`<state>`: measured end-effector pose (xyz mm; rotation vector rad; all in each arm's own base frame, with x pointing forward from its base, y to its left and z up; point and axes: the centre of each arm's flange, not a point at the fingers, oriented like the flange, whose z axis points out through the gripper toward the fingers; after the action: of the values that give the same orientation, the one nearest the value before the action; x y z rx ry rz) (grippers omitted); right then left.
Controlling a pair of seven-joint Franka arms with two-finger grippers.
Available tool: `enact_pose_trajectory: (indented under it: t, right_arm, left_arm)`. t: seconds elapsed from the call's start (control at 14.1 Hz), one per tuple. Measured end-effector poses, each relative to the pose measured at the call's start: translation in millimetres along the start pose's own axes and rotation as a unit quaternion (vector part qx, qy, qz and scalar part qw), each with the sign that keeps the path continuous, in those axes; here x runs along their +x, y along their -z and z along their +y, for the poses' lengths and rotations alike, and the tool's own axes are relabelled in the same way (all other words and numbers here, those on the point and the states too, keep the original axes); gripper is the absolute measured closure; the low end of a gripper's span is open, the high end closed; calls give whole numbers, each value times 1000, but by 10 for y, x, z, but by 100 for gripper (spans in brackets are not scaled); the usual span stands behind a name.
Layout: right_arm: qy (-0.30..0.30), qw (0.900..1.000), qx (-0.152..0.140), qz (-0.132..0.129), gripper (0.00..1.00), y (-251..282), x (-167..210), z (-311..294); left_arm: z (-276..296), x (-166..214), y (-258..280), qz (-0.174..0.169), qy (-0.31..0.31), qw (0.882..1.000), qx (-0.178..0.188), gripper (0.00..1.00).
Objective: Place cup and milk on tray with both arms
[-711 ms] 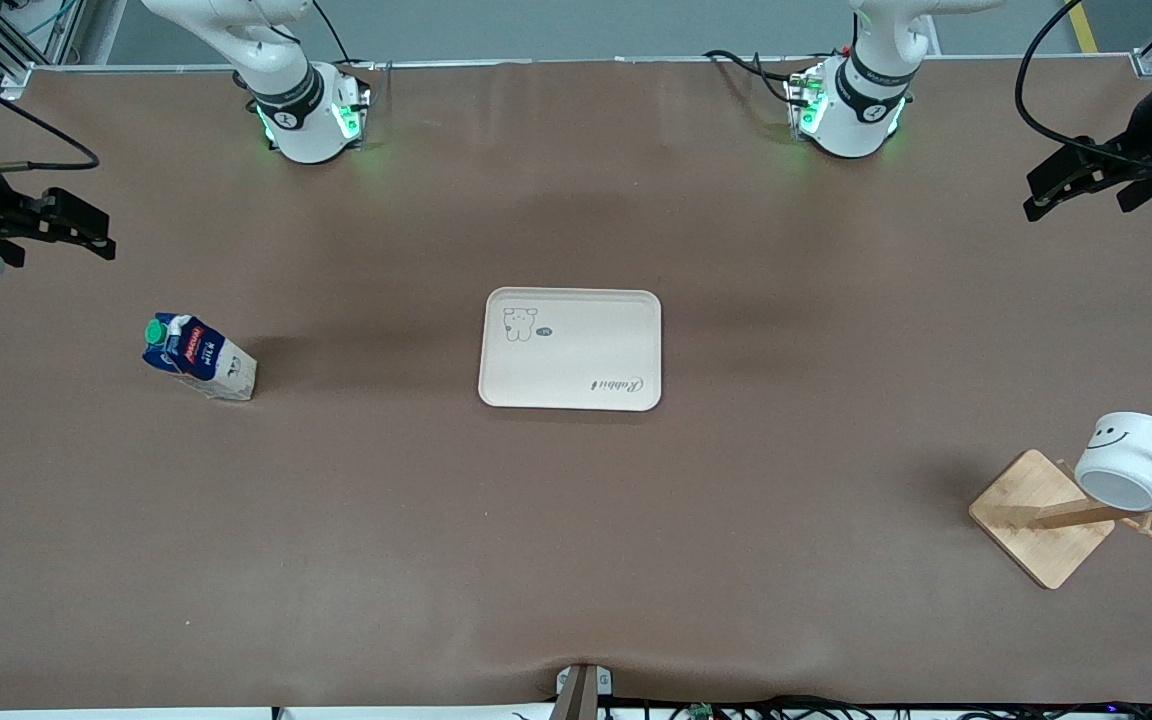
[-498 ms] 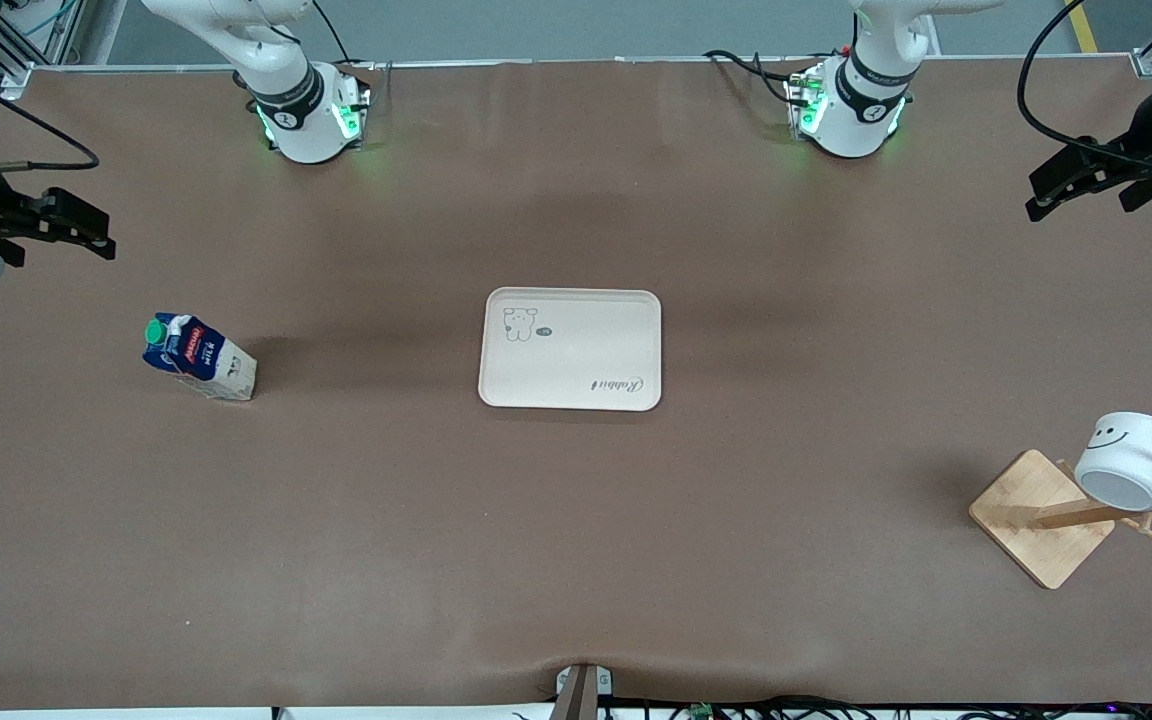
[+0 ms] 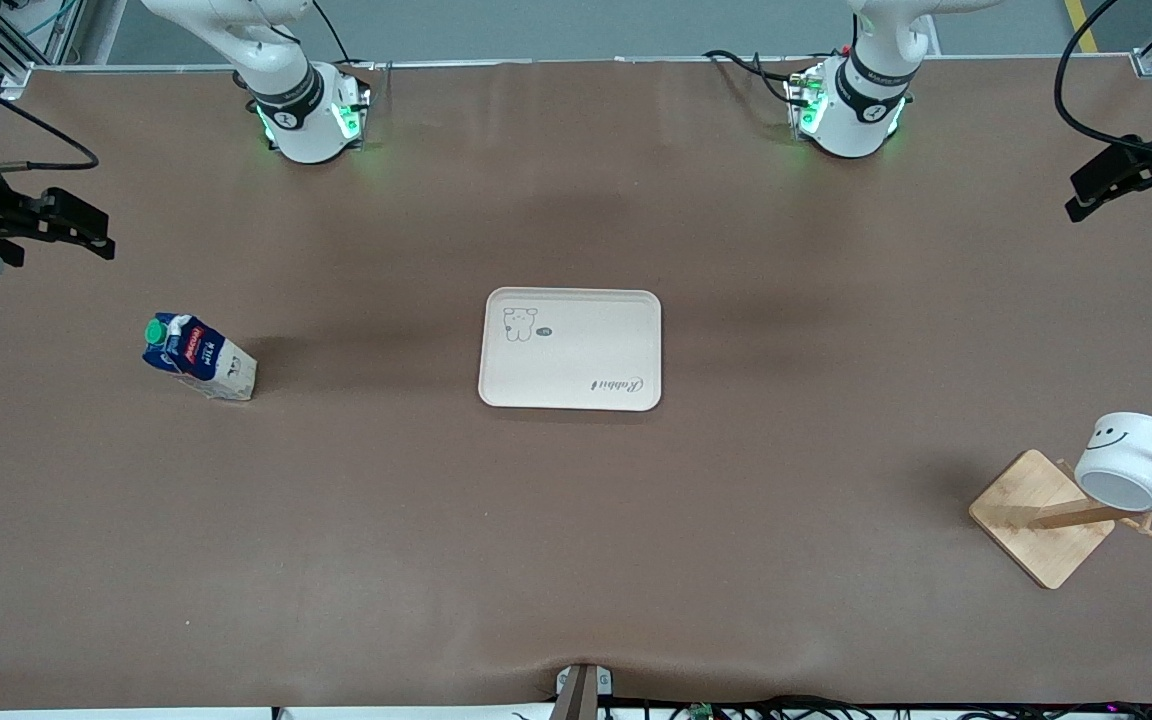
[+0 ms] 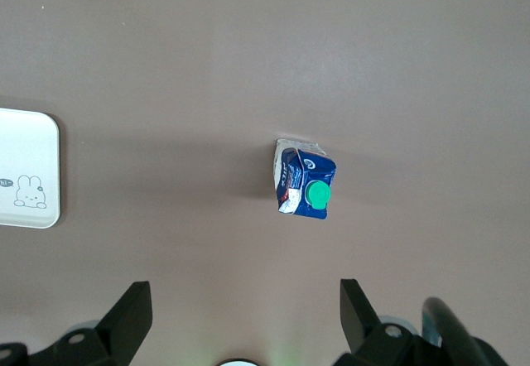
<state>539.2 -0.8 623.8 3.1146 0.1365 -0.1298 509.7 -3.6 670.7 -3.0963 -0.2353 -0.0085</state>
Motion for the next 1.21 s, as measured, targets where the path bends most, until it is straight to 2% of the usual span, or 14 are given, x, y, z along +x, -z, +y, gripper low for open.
enact_pose_trajectory:
  t: [0.21, 0.5, 0.92, 1.21]
  right_arm:
    - [0, 1000, 0, 0, 0, 0, -1, 3]
    - [0, 1000, 0, 0, 0, -1, -1, 4]
    - [-1, 1000, 0, -1, 0, -1, -2, 7]
    - [-1, 1000, 0, -1, 0, -1, -2, 9]
  left_arm:
    - [-220, 101, 1, 27, 18, 999, -3, 0]
    - [-704, 263, -258, 65, 8, 998, -14, 0]
    - [-1454, 399, -920, 127, -17, 989, -78, 0]
    - [-1797, 407, -1230, 171, -39, 976, -132, 0]
